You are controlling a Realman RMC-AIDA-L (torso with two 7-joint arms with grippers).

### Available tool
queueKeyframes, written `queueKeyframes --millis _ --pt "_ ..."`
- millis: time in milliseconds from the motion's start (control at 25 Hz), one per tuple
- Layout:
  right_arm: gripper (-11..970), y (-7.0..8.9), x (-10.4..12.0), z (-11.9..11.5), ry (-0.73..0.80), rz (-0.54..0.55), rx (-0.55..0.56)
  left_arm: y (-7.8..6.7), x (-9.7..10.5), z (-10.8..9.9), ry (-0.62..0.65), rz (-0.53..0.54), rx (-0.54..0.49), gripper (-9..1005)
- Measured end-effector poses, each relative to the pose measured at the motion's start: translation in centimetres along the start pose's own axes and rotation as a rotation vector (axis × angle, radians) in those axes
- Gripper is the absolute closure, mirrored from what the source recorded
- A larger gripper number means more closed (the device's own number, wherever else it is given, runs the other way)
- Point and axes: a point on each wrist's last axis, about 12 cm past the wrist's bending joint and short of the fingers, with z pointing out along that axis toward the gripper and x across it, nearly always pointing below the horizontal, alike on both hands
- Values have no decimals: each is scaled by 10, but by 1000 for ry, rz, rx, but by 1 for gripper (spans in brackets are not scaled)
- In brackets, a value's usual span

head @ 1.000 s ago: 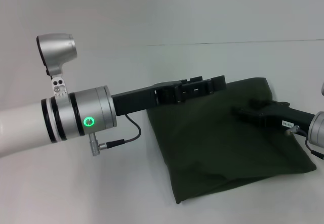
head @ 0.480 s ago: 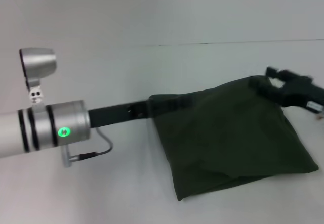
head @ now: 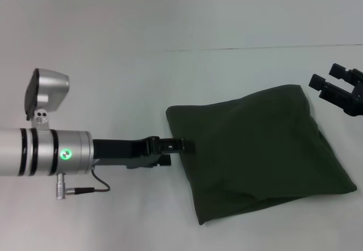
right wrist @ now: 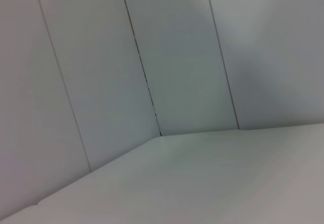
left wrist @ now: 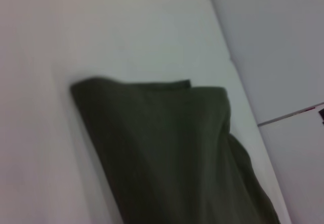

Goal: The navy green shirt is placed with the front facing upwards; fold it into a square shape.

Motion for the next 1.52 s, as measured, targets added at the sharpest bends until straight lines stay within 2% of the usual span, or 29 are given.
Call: queueKeyframes --millis 160,640,1120,1520 --pt "196 1 1 0 4 -4 -2 -1 4 7 10 -32 4 31" --pt "198 3 -1 1 -4 -11 -26 4 13 29 27 -51 -85 31" --pt "205 3 -1 -1 -4 -10 -27 -6 10 45 61 -31 -81 48" --pt "210 4 1 -1 -1 -1 -28 -9 7 46 60 -17 -81 358"
